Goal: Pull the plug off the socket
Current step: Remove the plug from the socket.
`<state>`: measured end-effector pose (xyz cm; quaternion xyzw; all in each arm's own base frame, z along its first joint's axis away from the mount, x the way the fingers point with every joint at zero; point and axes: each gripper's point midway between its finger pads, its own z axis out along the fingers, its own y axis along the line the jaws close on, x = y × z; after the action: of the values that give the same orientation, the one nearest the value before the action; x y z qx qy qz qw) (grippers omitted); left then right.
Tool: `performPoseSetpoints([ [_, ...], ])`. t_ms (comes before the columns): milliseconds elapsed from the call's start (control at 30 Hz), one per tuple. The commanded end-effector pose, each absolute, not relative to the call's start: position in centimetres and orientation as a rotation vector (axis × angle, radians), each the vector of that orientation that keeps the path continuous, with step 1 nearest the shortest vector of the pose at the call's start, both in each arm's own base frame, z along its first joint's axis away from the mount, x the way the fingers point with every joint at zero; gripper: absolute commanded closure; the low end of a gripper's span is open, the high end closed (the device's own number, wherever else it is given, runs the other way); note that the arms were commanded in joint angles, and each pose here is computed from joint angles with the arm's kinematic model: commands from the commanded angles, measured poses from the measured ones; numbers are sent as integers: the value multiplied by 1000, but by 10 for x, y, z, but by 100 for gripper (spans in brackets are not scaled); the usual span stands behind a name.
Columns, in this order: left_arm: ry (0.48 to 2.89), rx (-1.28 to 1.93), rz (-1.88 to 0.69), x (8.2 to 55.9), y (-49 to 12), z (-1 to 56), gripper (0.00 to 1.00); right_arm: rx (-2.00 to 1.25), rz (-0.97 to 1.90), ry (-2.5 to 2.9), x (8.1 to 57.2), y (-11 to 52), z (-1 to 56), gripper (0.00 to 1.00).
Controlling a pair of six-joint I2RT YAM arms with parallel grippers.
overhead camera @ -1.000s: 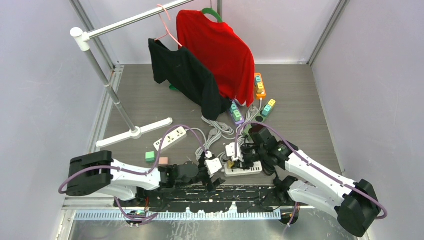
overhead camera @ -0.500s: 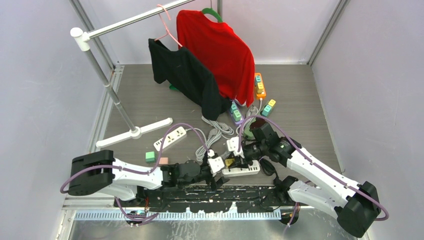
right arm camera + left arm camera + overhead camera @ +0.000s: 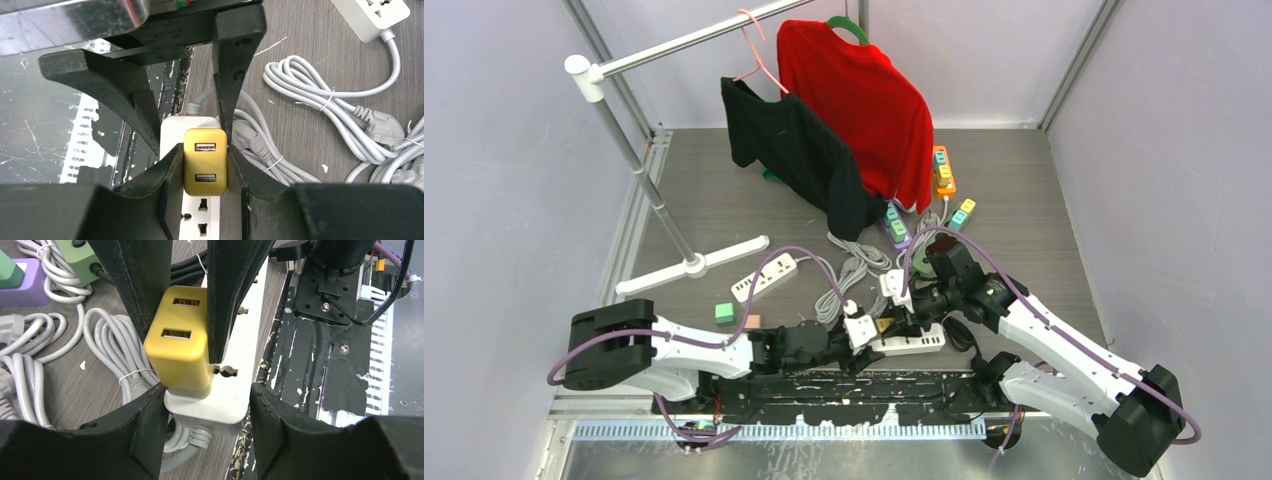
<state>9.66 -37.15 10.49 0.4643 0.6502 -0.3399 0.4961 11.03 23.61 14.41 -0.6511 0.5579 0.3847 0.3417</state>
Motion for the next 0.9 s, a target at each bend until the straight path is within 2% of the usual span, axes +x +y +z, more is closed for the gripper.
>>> performPoseSetpoints([
  [0, 1521, 1071, -854, 100, -381, 129, 52, -1642, 1021, 1297, 116, 248, 189, 99],
  [67, 1524, 1068, -859, 100, -380, 129, 66, -1661, 1013, 1288, 114, 246, 187, 99],
  [133, 1527, 1064, -866, 99, -379, 129, 84, -1696, 1009, 1267, 109, 242, 184, 99],
  [233, 1537, 1058, -873, 100, -378, 127, 99, -1730, 1040, 1248, 99, 239, 180, 99],
  [333, 1552, 1059, -870, 101, -379, 124, 100, -1724, 1055, 1223, 97, 243, 182, 99],
  [633, 1606, 1073, -859, 99, -374, 110, 100, -1497, 1040, 1380, 138, 249, 191, 99],
  [867, 1632, 1052, -850, 99, -364, 102, 100, -1628, 1001, 1370, 125, 224, 172, 99],
])
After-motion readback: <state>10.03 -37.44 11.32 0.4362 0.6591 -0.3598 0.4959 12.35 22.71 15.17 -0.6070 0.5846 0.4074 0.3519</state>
